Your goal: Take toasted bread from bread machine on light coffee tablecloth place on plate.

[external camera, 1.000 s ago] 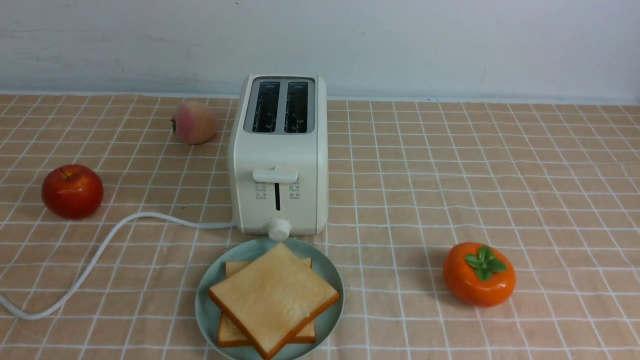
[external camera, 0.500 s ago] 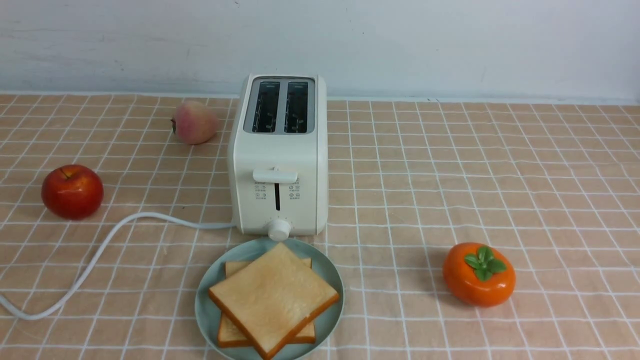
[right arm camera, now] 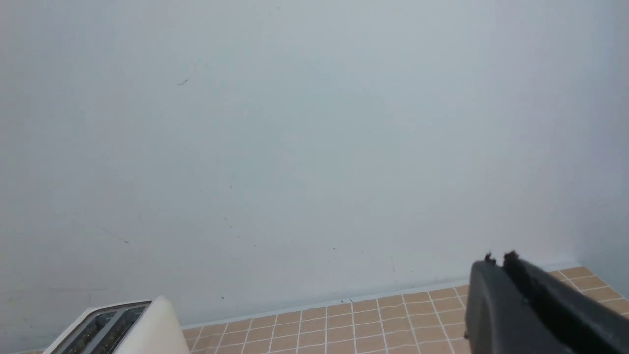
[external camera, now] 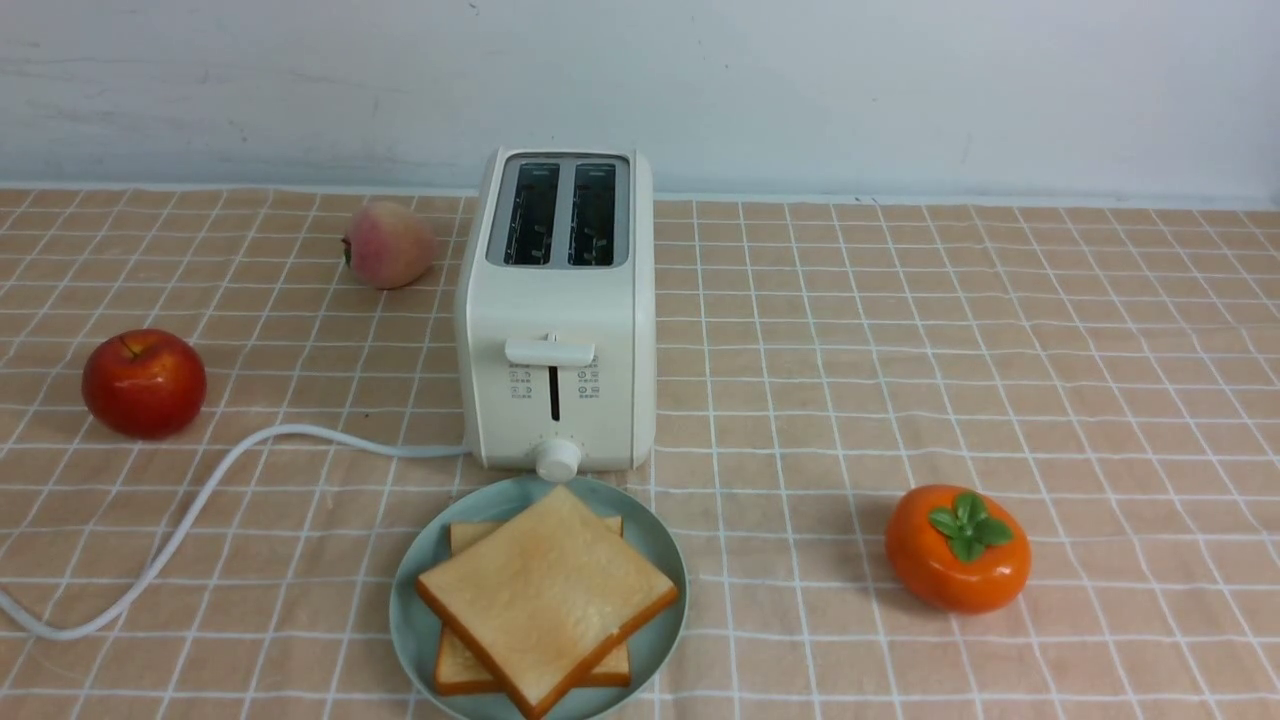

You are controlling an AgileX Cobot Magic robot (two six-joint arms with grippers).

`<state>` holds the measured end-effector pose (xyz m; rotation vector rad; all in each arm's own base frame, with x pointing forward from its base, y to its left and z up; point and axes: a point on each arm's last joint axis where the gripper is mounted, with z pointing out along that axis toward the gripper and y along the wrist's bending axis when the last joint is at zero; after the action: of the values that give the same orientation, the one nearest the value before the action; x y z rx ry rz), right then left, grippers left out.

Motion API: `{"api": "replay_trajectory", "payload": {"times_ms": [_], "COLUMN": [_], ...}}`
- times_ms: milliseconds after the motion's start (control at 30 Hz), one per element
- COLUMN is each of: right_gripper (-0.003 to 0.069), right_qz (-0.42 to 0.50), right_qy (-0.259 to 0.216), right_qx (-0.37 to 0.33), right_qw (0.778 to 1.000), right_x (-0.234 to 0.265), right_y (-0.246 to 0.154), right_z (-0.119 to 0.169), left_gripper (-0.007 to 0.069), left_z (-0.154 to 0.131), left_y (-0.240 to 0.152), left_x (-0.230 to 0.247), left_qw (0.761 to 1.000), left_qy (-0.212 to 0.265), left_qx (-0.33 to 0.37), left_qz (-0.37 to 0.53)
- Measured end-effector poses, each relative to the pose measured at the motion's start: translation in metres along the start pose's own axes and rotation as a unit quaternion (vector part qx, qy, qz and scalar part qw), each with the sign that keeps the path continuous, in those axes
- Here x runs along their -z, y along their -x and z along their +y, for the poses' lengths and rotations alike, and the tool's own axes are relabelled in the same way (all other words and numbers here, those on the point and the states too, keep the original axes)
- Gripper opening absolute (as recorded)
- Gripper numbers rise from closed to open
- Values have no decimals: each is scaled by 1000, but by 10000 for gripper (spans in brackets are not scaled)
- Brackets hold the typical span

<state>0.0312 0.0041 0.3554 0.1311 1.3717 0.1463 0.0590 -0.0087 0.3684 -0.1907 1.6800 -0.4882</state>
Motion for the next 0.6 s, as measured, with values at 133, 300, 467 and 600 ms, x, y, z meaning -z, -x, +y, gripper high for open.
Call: {"api": "replay_trajectory", "payload": {"times_ms": [133,300,467,600], "right_gripper": [26,35,39,43], "right_qz": [0,0,0,0], "right_qy": [0,0,0,0], "right_qx": [0,0,0,0], "right_qw": [1000,1000,1000,1000], "right_x": [0,0,0,0], "right_y": [0,0,0,0], "right_z": [0,0,0,0], "left_gripper": [4,13,18,20], "left_z": [0,4,20,50], "left_y": [0,-12,-49,-111], "left_x": [0,-4,-4,-2], "left_qw": [1000,1000,999,998], "left_qy": [0,0,2,40], "left_qx": [0,-5,-29,-46], "left_qz": [0,10,24,23]}}
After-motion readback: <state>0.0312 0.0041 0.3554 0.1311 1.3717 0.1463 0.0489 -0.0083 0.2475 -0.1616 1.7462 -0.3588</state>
